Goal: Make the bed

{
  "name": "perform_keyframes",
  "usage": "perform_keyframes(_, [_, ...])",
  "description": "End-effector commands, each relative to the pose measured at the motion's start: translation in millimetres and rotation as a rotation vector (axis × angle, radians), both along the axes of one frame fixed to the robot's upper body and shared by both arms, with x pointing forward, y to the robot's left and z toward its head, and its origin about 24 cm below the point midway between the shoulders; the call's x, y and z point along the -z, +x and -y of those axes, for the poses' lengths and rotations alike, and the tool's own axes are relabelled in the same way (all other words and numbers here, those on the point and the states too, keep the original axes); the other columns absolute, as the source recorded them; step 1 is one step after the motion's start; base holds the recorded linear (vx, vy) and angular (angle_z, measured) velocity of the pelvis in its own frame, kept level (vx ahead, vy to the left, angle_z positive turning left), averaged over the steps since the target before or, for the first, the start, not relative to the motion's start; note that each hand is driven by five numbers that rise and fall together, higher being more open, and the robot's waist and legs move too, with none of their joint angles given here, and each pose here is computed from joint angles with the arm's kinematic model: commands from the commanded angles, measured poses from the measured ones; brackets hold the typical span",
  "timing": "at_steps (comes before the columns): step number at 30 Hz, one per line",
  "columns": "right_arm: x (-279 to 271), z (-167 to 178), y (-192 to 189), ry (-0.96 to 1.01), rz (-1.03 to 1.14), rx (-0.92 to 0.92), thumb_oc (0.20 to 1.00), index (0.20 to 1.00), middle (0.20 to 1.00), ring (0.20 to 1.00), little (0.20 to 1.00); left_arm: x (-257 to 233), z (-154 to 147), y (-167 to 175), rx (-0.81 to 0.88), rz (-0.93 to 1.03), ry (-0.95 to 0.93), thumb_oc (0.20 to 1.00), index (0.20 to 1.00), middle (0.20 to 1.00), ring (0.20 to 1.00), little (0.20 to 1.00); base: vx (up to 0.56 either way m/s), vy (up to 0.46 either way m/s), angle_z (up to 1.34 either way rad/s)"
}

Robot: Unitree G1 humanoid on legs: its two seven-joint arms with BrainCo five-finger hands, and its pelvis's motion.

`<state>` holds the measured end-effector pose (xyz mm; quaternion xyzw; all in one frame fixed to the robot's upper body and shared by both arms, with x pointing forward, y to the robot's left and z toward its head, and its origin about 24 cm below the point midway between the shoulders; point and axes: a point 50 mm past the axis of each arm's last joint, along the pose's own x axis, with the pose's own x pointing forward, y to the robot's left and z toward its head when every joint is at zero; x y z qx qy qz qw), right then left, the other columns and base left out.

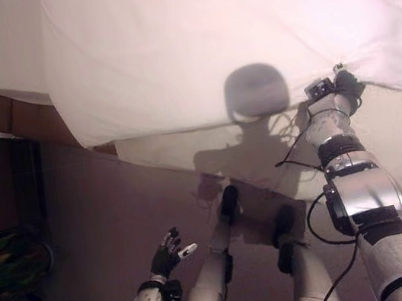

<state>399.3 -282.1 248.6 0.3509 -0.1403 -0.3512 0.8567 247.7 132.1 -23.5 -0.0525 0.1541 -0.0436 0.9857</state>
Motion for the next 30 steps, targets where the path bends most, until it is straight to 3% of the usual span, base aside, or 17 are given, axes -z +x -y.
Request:
perform_keyframes(1, [-81, 29, -26, -0.214, 0.214, 0.098, 0.2, 0.2, 0.2, 0.2, 0.2, -29, 3, 15, 0.047, 0.135, -0.049, 1.0, 1.0, 1.0, 1.0, 1.0, 0.0, 0.022, 0.05])
perform_keyframes(8, [-82, 22, -26, -0.248, 0.243, 0.064, 0.2, 0.2, 0.2, 0.2, 0.2, -49, 19, 15, 0.111, 0.174, -0.228, 1.0, 1.0, 1.0, 1.0, 1.0, -0.01, 0.036, 0.07])
perform_keyframes(11, [-79, 0, -18, -0.222, 0.294, -0.025, 0.2, 0.2, 0.2, 0.2, 0.2, -67, 44, 20, 0.169, 0.162, -0.45, 1.0, 1.0, 1.0, 1.0, 1.0, 0.0, 0.067, 0.04])
perform_keyframes(16, [-77, -30, -14, -0.295, 0.32, -0.126, 0.2, 0.2, 0.2, 0.2, 0.2, -95, 70, 28, 0.276, 0.194, -0.559, 1.0, 1.0, 1.0, 1.0, 1.0, -0.02, 0.074, -0.07])
perform_keyframes(19, [-64, -64, -8, -0.35, 0.317, -0.241, 0.2, 0.2, 0.2, 0.2, 0.2, -104, 99, 33, 0.343, 0.11, -0.679, 1.0, 1.0, 1.0, 1.0, 1.0, -0.03, 0.104, -0.21])
perform_keyframes(23, [-45, -96, -3, -0.375, 0.29, -0.373, 0.2, 0.2, 0.2, 0.2, 0.2, -95, 109, 41, 0.287, -0.004, -0.748, 1.0, 1.0, 1.0, 1.0, 1.0, -0.02, 0.088, -0.37])
perform_keyframes(30, [-20, -138, -10, -0.321, 0.326, -0.505, 0.2, 0.2, 0.2, 0.2, 0.2, -108, 107, 72, 0.127, -0.011, -0.825, 1.0, 1.0, 1.0, 1.0, 1.0, -0.02, 0.048, -0.27])
